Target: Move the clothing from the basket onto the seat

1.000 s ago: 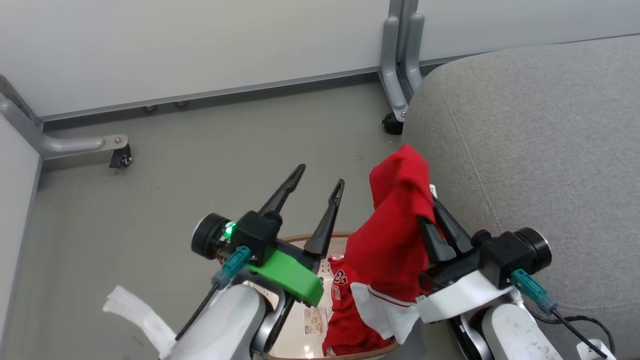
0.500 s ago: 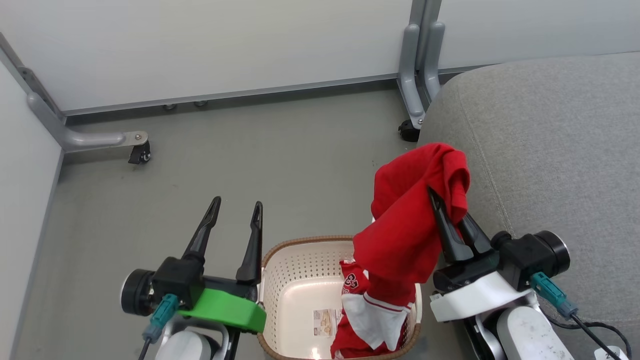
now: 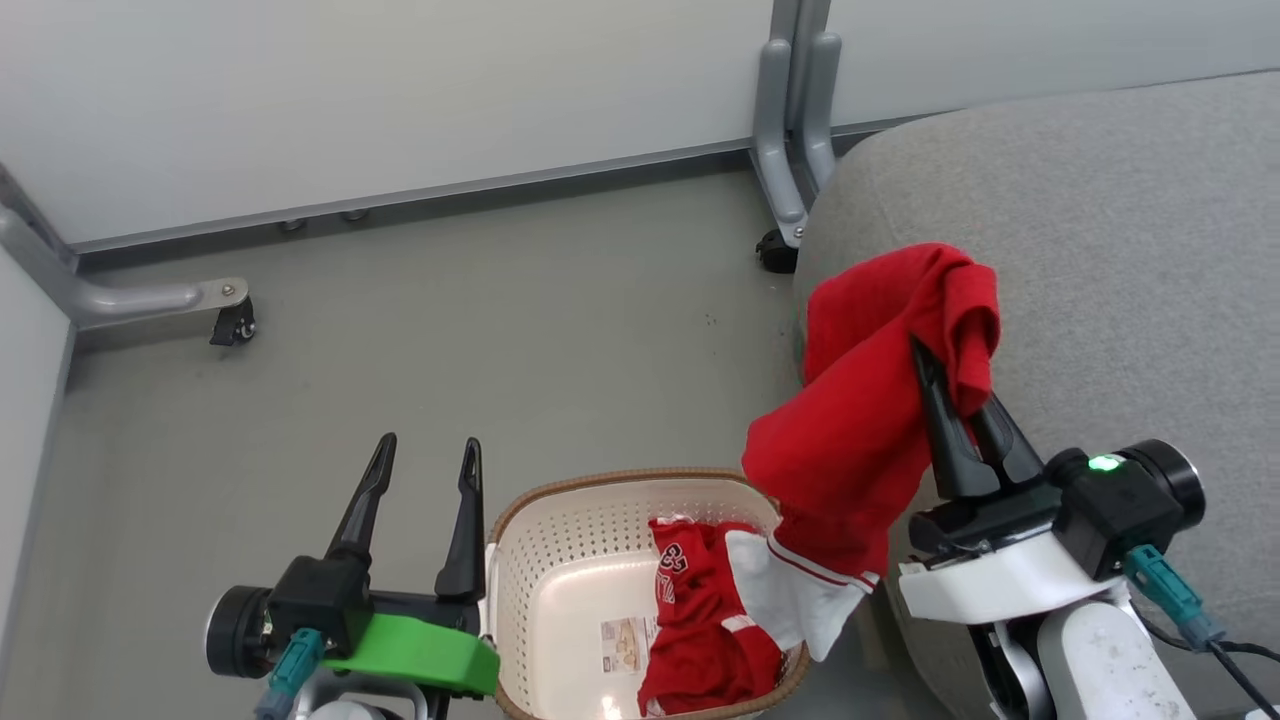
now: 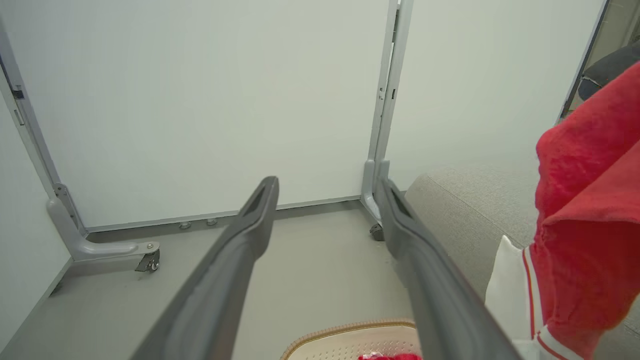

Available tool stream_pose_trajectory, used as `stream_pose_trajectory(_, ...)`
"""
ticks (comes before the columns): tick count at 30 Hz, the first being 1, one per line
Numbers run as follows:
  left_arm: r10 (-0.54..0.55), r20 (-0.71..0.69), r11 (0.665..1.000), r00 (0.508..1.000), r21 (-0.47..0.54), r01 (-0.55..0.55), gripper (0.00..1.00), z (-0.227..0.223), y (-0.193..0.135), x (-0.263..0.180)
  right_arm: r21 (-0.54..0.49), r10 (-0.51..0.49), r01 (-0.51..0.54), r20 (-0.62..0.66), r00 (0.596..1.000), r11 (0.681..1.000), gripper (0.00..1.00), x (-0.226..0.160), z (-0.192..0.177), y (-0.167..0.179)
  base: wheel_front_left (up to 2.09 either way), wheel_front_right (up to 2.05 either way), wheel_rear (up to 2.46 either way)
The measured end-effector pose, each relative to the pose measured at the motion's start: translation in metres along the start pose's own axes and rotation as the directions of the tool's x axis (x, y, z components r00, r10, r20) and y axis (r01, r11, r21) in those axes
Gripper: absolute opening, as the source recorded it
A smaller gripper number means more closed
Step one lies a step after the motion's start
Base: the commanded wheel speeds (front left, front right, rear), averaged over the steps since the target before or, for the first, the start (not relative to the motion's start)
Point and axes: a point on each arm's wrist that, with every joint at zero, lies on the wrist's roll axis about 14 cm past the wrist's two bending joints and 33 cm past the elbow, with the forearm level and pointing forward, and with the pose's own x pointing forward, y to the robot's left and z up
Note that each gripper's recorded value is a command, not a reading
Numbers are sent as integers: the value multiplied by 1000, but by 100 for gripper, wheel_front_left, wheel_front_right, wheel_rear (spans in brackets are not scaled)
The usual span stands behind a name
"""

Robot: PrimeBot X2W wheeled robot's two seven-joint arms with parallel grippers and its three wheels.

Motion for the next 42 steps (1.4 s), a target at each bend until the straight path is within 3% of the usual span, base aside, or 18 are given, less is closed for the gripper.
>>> stream_pose_trajectory(6, -65, -7, 998, 998, -1, 65, 100, -6, -17, 14, -55, -96, 99, 40, 995, 994, 0, -13, 19, -33, 0, 0, 0)
stream_pose_trajectory(13, -175, -32, 985, 984, -4, 175, 100, -19, -47, 34, -104, -236, 242, 67, 970, 965, 0, -39, 36, -76, 0, 0, 0)
stream_pose_trajectory(27, -402, -78, 915, 912, -61, 398, 100, -55, -118, 69, -121, -486, 486, 31, 873, 866, 0, -97, 38, -144, 0, 0, 0)
stream_pose_trajectory(35, -463, -95, 886, 881, -80, 457, 100, -80, -128, 89, -216, -469, 485, 123, 875, 848, 0, -50, 56, -177, 0, 0, 0)
stream_pose_trajectory(42, -425, -120, 905, 897, -90, 417, 100, -108, -103, 111, -326, -426, 480, 226, 876, 814, 0, 14, 72, -223, 0, 0, 0)
